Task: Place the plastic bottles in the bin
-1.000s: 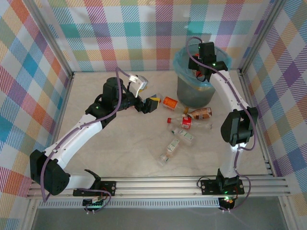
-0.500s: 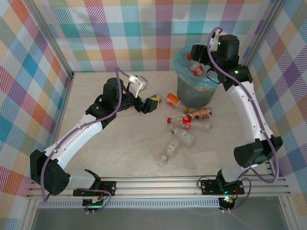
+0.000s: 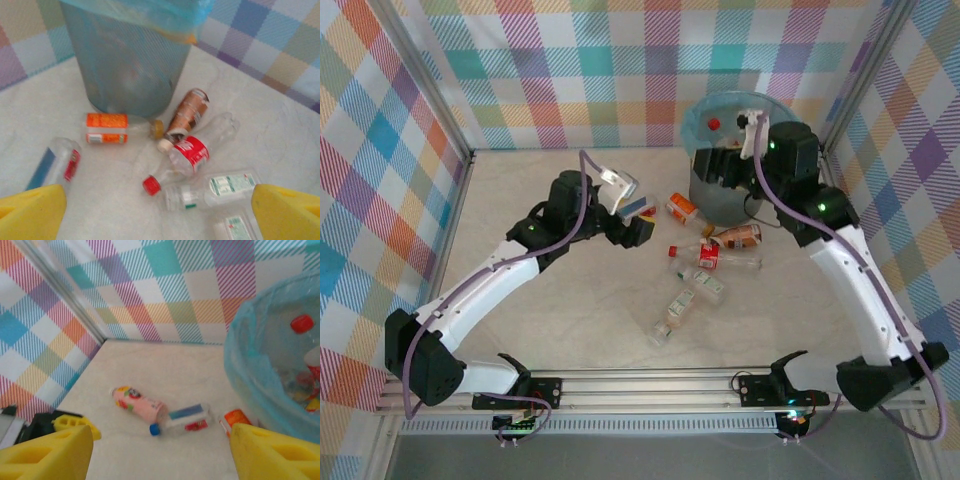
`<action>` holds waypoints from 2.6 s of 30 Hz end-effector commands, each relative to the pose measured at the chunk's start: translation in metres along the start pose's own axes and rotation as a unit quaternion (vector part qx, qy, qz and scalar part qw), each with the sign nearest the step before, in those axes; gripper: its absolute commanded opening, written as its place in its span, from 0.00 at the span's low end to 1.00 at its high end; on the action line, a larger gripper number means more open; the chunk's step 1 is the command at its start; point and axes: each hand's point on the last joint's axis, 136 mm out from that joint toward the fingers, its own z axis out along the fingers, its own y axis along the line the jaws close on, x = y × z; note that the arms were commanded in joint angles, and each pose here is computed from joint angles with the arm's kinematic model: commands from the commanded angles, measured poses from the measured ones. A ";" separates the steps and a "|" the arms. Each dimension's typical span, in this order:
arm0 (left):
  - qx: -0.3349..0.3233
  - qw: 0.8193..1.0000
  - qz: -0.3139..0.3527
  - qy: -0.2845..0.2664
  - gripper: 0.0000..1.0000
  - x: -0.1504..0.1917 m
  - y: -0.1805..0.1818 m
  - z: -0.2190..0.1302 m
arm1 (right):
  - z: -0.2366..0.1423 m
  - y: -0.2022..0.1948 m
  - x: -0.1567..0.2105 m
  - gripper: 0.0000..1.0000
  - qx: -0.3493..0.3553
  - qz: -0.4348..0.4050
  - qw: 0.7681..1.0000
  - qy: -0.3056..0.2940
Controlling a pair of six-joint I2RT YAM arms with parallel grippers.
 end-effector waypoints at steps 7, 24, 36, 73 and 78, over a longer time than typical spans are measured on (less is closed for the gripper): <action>0.037 0.988 0.001 0.152 0.95 0.090 -0.082 0.016 | -0.047 -0.014 0.073 0.74 0.009 -0.022 0.999 0.038; -0.031 0.956 -0.031 0.290 0.91 0.217 -0.139 0.072 | -0.080 -0.033 0.116 0.78 0.030 -0.029 0.999 0.008; -0.050 0.946 -0.026 0.318 0.88 0.248 -0.132 0.085 | -0.076 -0.035 0.126 0.78 0.029 -0.018 0.999 0.018; 0.006 0.995 0.095 -0.036 0.57 0.091 -0.120 -0.057 | -0.079 0.076 0.105 0.83 -0.288 -0.033 0.956 0.044; -0.027 0.989 0.126 -0.070 0.56 0.078 -0.106 -0.079 | -0.074 0.102 0.112 0.86 -0.341 -0.043 0.936 0.071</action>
